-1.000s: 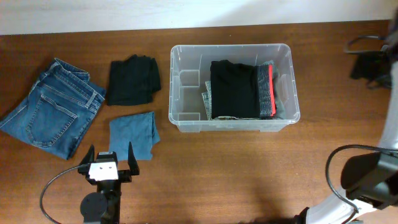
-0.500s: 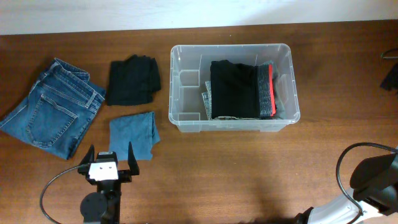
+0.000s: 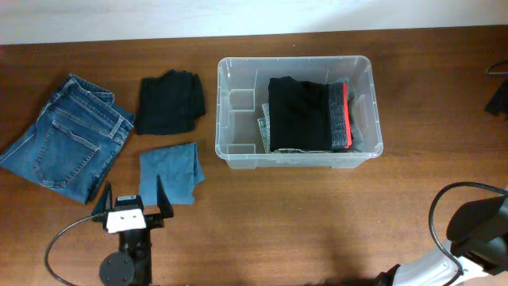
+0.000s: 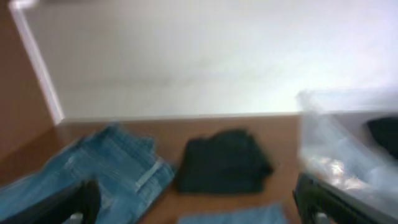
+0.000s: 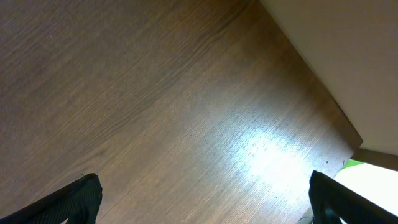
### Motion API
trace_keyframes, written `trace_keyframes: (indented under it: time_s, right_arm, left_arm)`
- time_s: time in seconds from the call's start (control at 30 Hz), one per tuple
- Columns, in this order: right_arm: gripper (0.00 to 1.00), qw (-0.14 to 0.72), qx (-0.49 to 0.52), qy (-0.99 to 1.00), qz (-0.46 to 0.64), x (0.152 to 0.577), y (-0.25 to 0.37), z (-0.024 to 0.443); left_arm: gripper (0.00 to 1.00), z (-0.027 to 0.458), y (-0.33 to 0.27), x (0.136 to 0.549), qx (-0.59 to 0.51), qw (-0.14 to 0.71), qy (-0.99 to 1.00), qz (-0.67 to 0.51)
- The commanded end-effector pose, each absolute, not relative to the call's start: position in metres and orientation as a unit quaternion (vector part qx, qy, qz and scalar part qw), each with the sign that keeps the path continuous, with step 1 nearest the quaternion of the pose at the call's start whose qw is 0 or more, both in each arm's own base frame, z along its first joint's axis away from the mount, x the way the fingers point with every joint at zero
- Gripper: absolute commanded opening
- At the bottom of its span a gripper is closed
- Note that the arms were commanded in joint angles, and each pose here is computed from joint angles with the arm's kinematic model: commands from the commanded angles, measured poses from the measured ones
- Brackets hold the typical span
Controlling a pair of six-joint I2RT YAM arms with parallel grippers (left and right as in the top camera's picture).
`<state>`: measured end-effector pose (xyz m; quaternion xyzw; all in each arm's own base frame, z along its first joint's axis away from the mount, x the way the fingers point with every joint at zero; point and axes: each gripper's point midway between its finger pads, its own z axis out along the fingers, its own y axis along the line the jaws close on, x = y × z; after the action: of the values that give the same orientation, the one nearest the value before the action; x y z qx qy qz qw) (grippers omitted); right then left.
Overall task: Pack container
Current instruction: 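Raise the right gripper and retract it to the right side, then move the left gripper down onto the light-blue denim item and grasp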
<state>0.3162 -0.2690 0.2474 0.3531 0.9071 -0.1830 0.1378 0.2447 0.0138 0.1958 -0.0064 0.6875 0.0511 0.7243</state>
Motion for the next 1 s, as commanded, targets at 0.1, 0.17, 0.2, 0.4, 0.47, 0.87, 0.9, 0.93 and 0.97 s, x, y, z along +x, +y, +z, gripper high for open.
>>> trace_keyframes:
  time_s: [0.1, 0.17, 0.2, 0.4, 0.47, 0.87, 0.9, 0.93, 0.97]
  right_arm:
    - [0.99, 0.139, 0.357, 0.904, -0.19, 0.315, -0.271, 0.25]
    - [0.98, 0.139, 0.357, 0.904, -0.19, 0.315, -0.271, 0.25]
    - [0.98, 0.139, 0.357, 0.904, -0.19, 0.315, -0.271, 0.25]
    - [0.99, 0.139, 0.357, 0.904, -0.19, 0.315, -0.271, 0.25]
    - [0.98, 0.139, 0.357, 0.904, -0.19, 0.315, -0.271, 0.25]
    - [0.99, 0.139, 0.357, 0.904, -0.19, 0.315, -0.271, 0.25]
    - [0.98, 0.139, 0.357, 0.904, -0.19, 0.315, -0.271, 0.25]
    - [0.98, 0.139, 0.357, 0.904, -0.19, 0.315, -0.271, 0.25]
    - [0.99, 0.139, 0.357, 0.904, -0.19, 0.315, -0.271, 0.25]
  left_arm:
    - [0.99, 0.26, -0.051, 0.224, 0.142, 0.802, 0.577, -0.059]
    - [0.99, 0.272, -0.052, 0.22, 0.124, 0.803, 0.576, -0.09]
    - [0.99, 0.277, -0.052, 0.219, 0.113, 0.798, 0.582, -0.105]
    - [0.99, 0.339, -0.049, 0.203, 0.086, 0.777, 0.611, -0.124]
    - [0.99, 0.356, -0.047, 0.202, 0.084, 0.753, 0.643, -0.115]
    - [1.0, 0.299, -0.047, 0.253, 0.082, 0.417, 0.898, -0.117]
    - [0.99, 0.292, -0.047, 0.258, 0.08, 0.401, 0.905, -0.118]
    - [0.99, 0.282, -0.047, 0.262, 0.077, 0.382, 0.913, -0.12]
    - [0.99, 0.274, -0.047, 0.266, 0.075, 0.366, 0.92, -0.121]
